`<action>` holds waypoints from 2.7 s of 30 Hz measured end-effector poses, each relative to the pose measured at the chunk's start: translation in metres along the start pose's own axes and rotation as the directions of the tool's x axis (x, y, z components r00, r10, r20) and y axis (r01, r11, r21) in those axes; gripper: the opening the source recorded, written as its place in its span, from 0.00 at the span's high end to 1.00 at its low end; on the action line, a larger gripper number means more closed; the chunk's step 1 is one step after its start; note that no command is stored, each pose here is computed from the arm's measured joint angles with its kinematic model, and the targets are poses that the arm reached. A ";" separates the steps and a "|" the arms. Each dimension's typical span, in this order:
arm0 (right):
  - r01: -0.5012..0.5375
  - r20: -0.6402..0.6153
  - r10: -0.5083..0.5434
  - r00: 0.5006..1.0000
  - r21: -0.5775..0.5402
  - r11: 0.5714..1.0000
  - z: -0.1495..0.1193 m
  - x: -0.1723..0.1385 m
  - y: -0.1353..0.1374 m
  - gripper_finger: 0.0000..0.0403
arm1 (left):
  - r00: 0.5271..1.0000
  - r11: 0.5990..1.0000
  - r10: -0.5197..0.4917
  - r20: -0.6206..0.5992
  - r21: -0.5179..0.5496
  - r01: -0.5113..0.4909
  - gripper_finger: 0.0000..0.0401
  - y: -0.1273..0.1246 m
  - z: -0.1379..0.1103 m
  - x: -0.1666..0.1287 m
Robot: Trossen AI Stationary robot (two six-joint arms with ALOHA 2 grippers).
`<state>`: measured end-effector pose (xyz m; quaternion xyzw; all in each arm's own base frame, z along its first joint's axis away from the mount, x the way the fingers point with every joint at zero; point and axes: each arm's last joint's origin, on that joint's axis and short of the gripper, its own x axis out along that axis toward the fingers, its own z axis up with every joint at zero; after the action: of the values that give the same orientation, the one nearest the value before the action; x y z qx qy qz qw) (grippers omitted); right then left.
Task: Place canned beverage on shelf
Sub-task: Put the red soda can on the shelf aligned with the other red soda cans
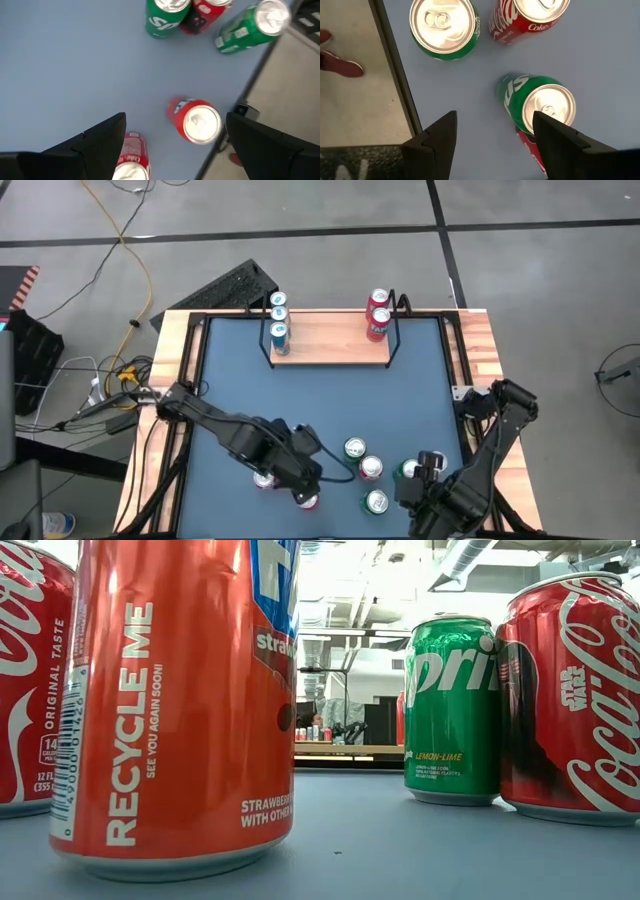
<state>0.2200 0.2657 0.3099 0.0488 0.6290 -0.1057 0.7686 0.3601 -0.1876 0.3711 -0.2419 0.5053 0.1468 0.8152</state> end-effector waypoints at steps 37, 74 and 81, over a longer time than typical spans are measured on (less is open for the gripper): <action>-0.051 -0.032 0.044 0.999 -0.257 0.965 0.011 0.002 -0.003 0.39 | 0.995 0.882 0.066 -0.076 -0.462 -0.093 0.21 -0.052 -0.056 0.087; -0.070 0.016 0.081 0.997 -0.351 0.934 0.011 -0.001 0.001 0.39 | 0.993 0.973 0.040 -0.109 -0.220 -0.064 0.32 -0.059 -0.059 0.115; -0.061 0.130 0.123 0.984 -0.404 0.913 0.011 -0.033 -0.024 0.39 | 0.997 0.998 -0.011 -0.075 -0.063 0.007 0.32 -0.052 -0.042 0.084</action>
<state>0.2191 0.2436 0.3457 -0.0874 0.5739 0.0575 0.8122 0.3908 -0.2547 0.2927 -0.2747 0.5298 0.1497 0.7883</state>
